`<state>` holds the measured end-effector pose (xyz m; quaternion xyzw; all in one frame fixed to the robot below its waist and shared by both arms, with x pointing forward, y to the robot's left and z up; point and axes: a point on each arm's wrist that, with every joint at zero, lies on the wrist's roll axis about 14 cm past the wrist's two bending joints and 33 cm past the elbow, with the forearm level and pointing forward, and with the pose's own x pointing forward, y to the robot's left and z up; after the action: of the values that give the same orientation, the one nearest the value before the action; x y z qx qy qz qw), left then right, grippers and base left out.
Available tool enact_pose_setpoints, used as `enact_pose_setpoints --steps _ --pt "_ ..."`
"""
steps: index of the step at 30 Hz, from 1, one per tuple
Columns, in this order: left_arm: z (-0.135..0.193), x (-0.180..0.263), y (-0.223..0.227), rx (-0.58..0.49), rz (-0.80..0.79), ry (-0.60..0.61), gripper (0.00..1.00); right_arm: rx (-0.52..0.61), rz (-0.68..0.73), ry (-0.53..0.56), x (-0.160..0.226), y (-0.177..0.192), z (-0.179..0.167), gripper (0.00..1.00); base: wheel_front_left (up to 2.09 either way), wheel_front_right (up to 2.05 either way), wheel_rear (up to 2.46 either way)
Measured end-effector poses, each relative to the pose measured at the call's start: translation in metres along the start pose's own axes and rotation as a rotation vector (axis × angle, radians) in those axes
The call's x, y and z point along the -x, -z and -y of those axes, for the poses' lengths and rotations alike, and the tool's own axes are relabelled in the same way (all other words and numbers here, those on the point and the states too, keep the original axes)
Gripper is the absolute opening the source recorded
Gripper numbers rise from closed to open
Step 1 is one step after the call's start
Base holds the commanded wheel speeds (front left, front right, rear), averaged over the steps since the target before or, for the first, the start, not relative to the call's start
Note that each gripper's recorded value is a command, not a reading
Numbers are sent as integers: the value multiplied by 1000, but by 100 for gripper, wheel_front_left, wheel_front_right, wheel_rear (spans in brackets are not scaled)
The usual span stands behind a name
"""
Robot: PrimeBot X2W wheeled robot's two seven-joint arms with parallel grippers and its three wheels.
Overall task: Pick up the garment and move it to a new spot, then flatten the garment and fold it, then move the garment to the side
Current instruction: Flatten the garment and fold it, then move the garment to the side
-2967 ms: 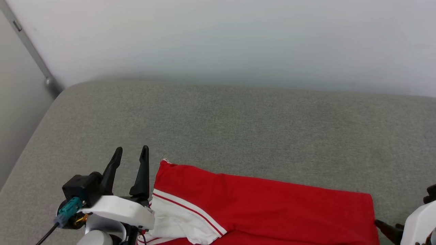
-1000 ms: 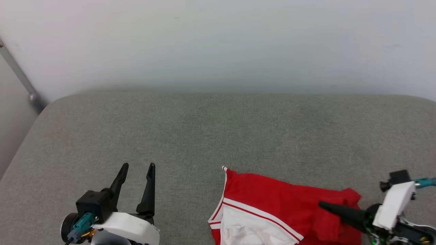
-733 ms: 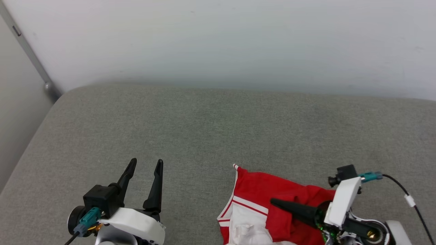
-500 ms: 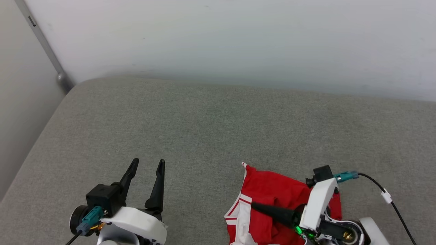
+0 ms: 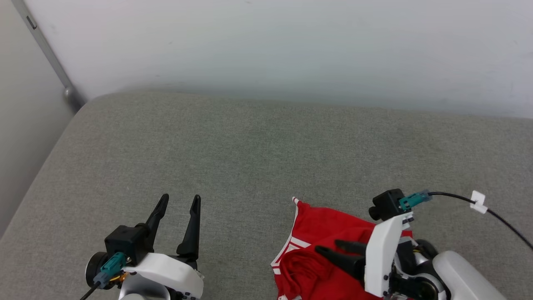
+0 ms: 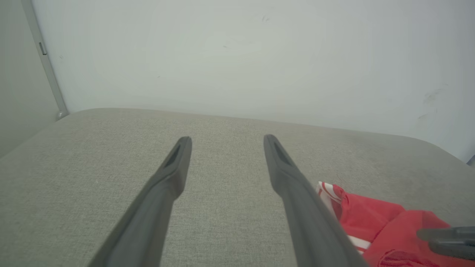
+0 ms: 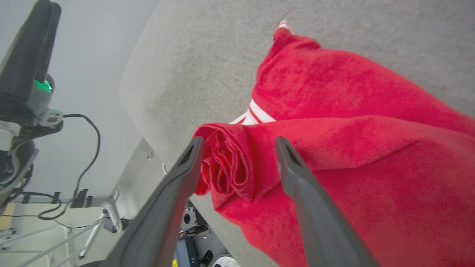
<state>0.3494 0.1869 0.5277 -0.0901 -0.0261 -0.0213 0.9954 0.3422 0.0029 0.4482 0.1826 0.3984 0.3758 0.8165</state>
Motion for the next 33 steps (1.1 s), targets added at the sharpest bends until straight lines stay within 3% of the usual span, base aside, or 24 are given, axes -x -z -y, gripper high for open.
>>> enact_pose_setpoints --steps 5,9,16,20,33 --pt "4 -2 -2 0 8 10 100 268 142 192 32 -32 40 100 0 0 0" --pt "7 -2 -1 1 10 11 100 374 304 349 69 -59 71 100 0 0 0" --pt "12 -6 -5 -19 26 22 100 431 649 569 149 -87 100 100 0 0 0" --pt "16 -7 -4 -20 27 31 100 432 784 619 177 -85 93 100 0 0 0" --pt "15 8 1 -43 26 19 100 378 867 635 192 -52 69 100 0 0 0"
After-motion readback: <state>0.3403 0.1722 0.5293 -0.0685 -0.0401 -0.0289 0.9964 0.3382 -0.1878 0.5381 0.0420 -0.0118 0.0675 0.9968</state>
